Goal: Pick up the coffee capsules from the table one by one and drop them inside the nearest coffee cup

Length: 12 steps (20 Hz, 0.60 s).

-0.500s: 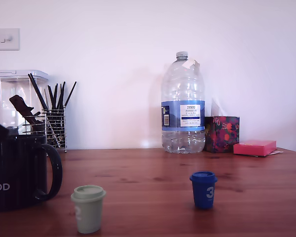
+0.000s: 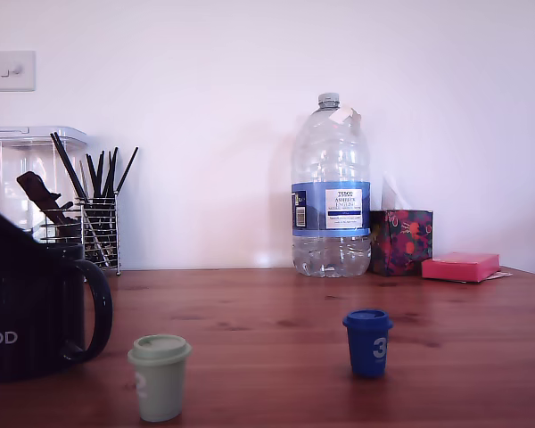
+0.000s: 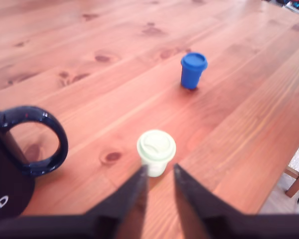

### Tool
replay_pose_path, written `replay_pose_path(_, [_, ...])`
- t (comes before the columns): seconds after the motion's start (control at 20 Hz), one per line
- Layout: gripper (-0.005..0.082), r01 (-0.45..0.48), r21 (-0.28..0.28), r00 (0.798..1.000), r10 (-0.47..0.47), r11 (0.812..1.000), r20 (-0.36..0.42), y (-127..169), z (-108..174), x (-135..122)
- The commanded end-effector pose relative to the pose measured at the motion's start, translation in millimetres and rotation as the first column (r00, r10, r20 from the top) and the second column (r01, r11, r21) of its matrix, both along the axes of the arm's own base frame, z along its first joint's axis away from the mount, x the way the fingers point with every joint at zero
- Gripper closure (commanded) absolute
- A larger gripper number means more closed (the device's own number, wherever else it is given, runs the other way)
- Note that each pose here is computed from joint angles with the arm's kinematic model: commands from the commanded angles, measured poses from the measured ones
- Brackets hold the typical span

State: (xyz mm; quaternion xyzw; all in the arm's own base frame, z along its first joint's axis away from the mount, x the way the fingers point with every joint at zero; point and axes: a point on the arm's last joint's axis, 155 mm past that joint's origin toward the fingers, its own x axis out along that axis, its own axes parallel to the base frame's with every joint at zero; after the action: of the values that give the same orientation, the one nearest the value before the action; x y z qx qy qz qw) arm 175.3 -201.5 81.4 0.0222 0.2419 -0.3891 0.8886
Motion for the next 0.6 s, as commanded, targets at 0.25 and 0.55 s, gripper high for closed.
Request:
replay_pose_path(0.25, [0.0200, 0.026, 0.018, 0.999, -0.027, 0.999, 0.047, -19, -6, 16])
replay_pose_path(0.55, [0.0200, 0.040, 0.046, 0.997, -0.043, 0.998, 0.061, -32, -21, 28])
